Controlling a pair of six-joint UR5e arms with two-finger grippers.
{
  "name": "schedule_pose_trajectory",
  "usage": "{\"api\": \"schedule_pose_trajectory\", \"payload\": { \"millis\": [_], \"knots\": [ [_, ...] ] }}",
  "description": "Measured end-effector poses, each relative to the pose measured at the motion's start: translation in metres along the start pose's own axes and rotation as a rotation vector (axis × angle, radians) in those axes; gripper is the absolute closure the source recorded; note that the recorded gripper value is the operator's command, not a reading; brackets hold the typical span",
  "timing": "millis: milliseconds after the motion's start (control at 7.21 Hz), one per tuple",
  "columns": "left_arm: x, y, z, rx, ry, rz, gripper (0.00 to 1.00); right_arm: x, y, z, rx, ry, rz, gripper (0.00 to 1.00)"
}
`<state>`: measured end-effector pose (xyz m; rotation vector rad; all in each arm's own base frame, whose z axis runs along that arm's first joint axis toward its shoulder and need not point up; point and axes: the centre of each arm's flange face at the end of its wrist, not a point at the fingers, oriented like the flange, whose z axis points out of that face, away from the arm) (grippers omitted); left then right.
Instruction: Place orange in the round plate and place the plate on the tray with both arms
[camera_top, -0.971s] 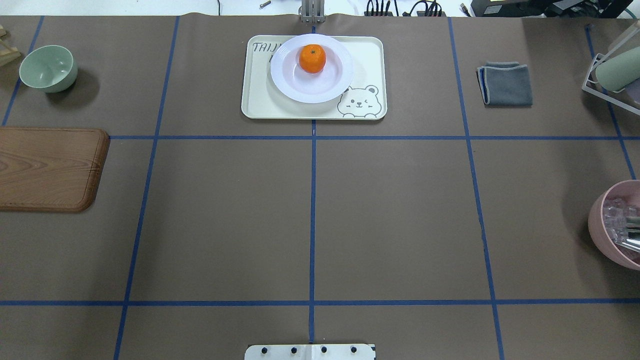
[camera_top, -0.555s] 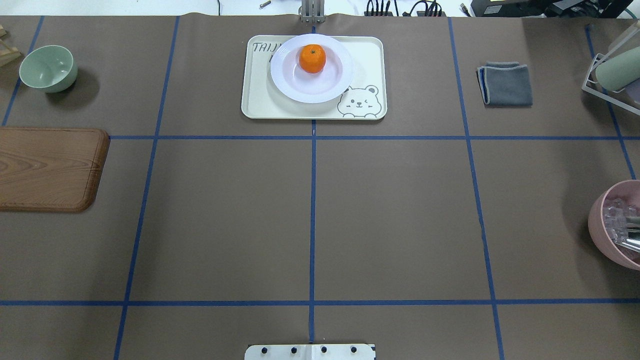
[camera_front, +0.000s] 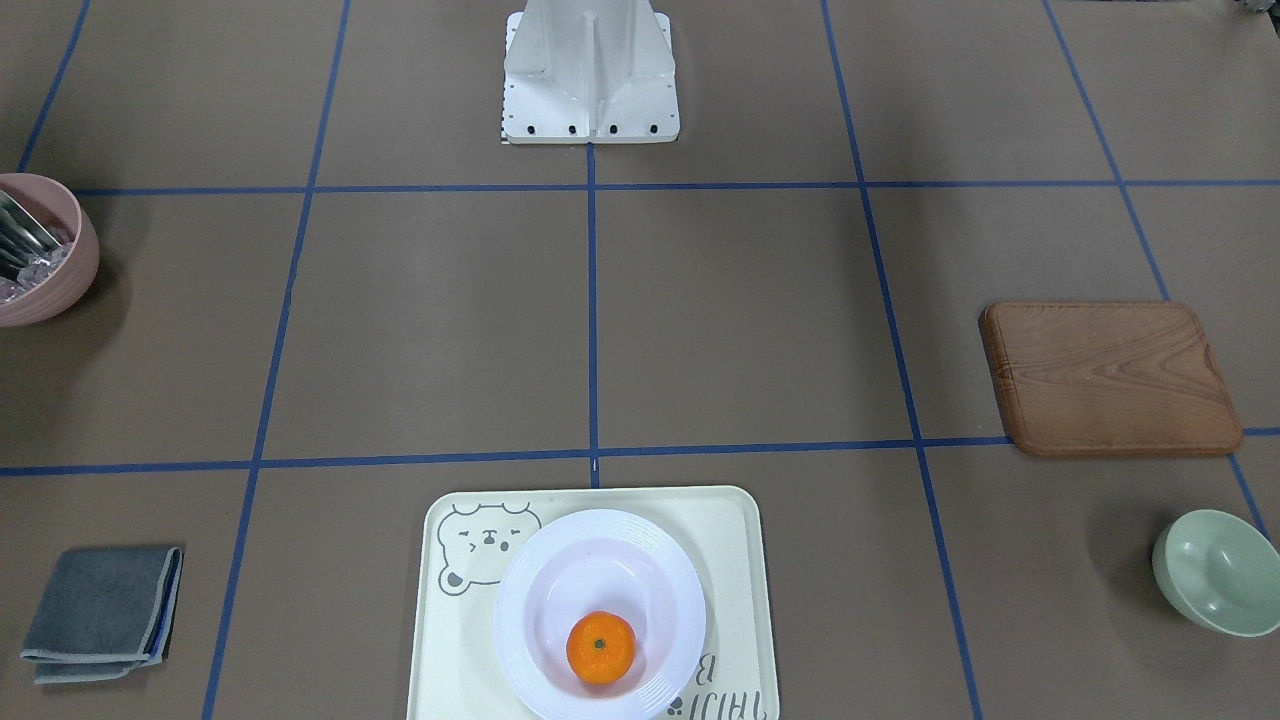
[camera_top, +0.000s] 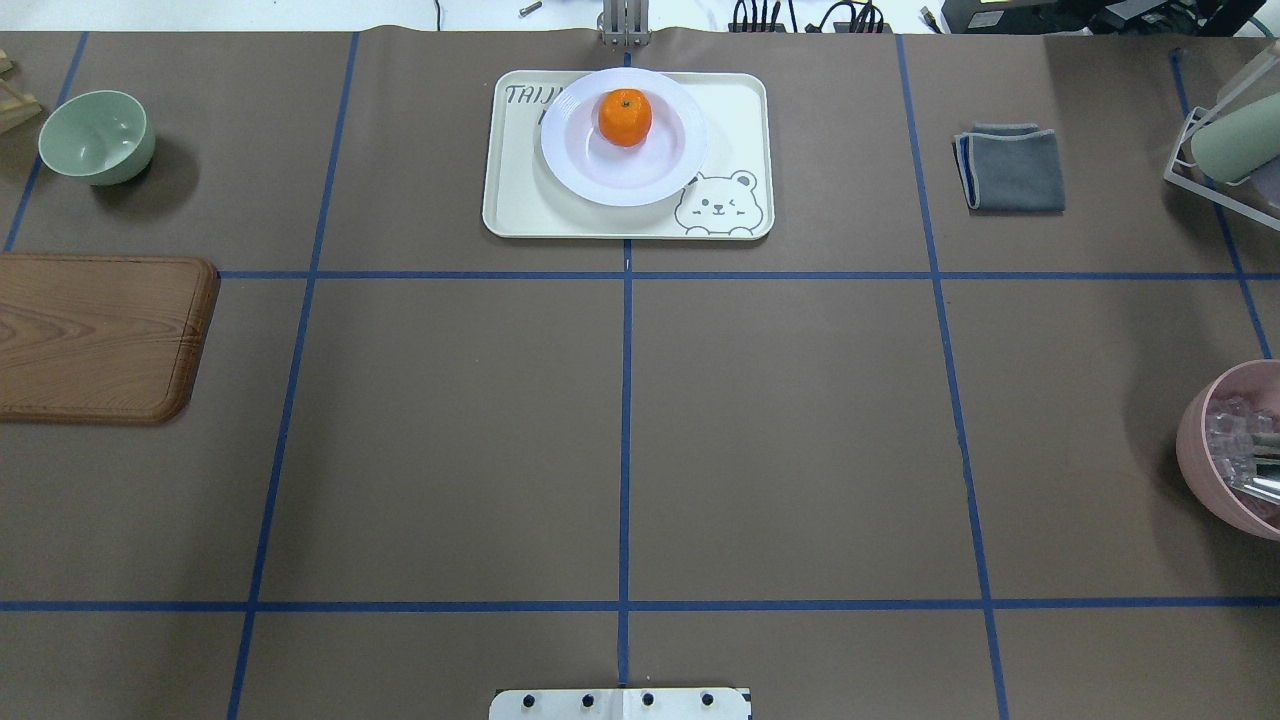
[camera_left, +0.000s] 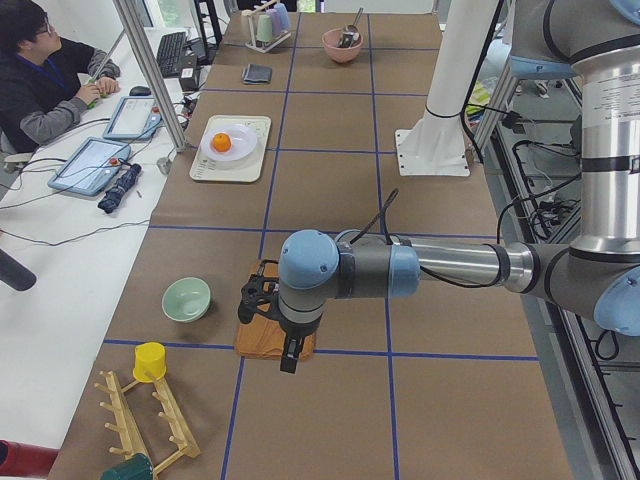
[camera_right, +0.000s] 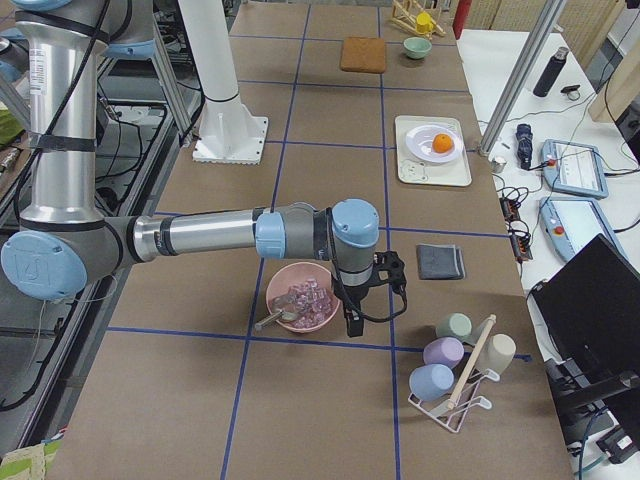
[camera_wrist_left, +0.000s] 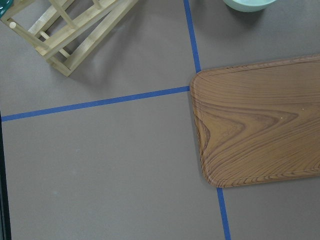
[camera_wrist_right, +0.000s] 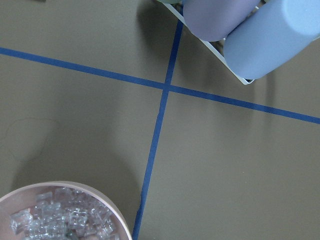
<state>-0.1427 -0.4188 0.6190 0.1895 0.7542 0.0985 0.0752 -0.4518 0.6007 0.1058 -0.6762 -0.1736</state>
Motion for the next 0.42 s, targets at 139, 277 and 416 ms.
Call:
{"api": "schedule_pose_trajectory", "payload": {
  "millis": [139,277,416],
  "knots": [
    [-0.0001,0.0,0.0001,0.0,0.0,-0.001,0.01,-0.0002,-0.0001,-0.0002,0.001,0.0,-0.001,0.0],
    [-0.0002,0.0001,0.0002,0.0,0.0,-0.001,0.01,-0.0006,-0.0004,-0.0007,0.002,0.0,-0.002,0.0],
    [-0.0004,0.0002,0.0004,-0.001,0.0,-0.001,0.01,-0.0009,-0.0008,-0.0012,0.003,0.0,-0.003,0.0]
  ]
}}
